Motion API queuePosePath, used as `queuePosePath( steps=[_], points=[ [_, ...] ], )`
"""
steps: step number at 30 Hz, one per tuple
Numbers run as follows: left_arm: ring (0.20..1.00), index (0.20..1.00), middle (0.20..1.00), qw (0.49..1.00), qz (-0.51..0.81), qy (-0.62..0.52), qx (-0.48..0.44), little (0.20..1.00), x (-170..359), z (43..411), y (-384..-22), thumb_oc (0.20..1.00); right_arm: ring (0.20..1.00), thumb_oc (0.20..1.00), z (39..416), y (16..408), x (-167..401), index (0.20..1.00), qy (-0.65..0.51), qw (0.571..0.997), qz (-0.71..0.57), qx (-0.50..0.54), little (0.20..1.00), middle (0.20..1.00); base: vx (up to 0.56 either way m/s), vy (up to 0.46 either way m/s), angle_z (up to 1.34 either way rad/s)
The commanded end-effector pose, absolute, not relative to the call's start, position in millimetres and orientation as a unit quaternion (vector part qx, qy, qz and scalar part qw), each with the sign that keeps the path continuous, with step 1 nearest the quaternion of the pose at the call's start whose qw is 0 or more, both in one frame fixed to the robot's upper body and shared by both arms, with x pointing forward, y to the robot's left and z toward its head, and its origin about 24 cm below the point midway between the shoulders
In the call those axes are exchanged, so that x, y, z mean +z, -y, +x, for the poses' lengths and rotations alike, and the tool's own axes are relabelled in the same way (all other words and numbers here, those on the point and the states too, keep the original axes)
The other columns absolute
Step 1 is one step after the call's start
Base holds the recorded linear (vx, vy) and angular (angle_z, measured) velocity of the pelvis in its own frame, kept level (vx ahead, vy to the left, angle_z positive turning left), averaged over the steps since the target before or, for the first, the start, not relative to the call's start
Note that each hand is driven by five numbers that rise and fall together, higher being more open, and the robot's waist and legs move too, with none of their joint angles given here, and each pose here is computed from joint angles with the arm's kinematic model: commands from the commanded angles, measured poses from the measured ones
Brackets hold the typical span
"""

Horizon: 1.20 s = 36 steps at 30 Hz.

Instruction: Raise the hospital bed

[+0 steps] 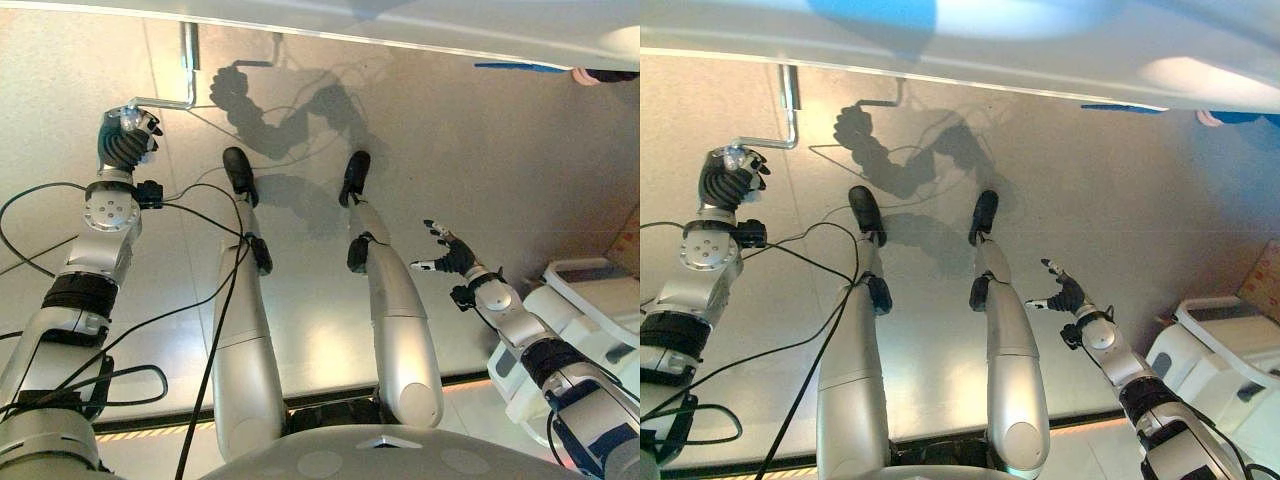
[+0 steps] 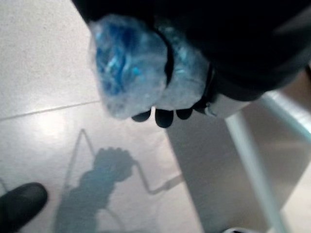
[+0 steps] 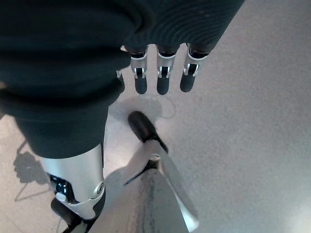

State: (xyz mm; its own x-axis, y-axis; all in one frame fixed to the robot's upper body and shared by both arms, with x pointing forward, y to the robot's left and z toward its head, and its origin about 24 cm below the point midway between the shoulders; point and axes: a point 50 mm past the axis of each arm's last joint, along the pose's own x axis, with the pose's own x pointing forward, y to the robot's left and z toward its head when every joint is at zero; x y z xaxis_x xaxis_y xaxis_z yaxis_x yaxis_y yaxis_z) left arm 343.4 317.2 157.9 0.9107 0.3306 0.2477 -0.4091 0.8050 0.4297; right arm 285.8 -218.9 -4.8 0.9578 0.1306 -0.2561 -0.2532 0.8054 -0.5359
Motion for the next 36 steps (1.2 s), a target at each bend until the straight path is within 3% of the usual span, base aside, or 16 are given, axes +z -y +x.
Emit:
queuePosePath(
  steps=[1, 8, 15, 17, 20, 25, 36],
  points=[
    [0.2, 0.2, 0.2, 0.924, 0.28, 0.093, 0.245, 0.2, 177.1, 335.9, -340.4, 0.2, 1.0, 1.0, 278.1, 215.6, -9.4, 1.0, -0.111, 0.947, -0.281, 0.109, 1.0, 1.0, -0.02, -0.03, -0.09],
    [0.2, 0.2, 0.2, 0.928, 0.301, 0.095, 0.198, 0.2, 177.1, 359.0, -304.6, 0.2, 1.0, 1.0, 283.9, 206.8, 1.7, 1.0, -0.084, 0.95, -0.277, 0.12, 1.0, 1.0, -0.02, -0.065, -0.09],
    [0.2, 0.2, 0.2, 0.943, 0.3, 0.111, 0.095, 0.2, 161.8, 371.6, -244.5, 0.2, 1.0, 1.0, 290.5, 208.5, 3.1, 1.0, -0.089, 0.943, -0.299, 0.116, 1.0, 1.0, -0.03, -0.114, -0.03],
    [0.2, 0.2, 0.2, 0.943, 0.3, 0.111, 0.095, 0.2, 161.8, 371.6, -244.3, 0.2, 1.0, 1.0, 290.5, 208.6, 3.0, 1.0, -0.089, 0.943, -0.299, 0.116, 1.0, 1.0, -0.02, -0.06, 0.0],
    [0.2, 0.2, 0.2, 0.948, 0.281, 0.15, 0.017, 0.2, 163.7, 373.6, -197.9, 0.2, 1.0, 1.0, 298.6, 211.3, 8.8, 1.0, -0.084, 0.939, -0.315, 0.108, 1.0, 1.0, -0.05, -0.165, 0.0],
    [0.2, 0.2, 0.2, 0.952, 0.215, 0.207, -0.073, 0.2, 171.0, 355.1, -158.5, 0.2, 1.0, 1.0, 298.3, 214.5, 10.4, 1.0, -0.082, 0.936, -0.325, 0.103, 1.0, 1.0, -0.04, -0.11, -0.03],
    [0.2, 0.2, 0.2, 0.938, 0.124, 0.278, -0.164, 0.2, 194.0, 303.2, -160.4, 0.2, 1.0, 1.0, 273.7, 242.4, -9.0, 1.0, -0.133, 0.932, -0.329, 0.079, 1.0, 1.0, -0.03, -0.055, 0.0]
  ],
)
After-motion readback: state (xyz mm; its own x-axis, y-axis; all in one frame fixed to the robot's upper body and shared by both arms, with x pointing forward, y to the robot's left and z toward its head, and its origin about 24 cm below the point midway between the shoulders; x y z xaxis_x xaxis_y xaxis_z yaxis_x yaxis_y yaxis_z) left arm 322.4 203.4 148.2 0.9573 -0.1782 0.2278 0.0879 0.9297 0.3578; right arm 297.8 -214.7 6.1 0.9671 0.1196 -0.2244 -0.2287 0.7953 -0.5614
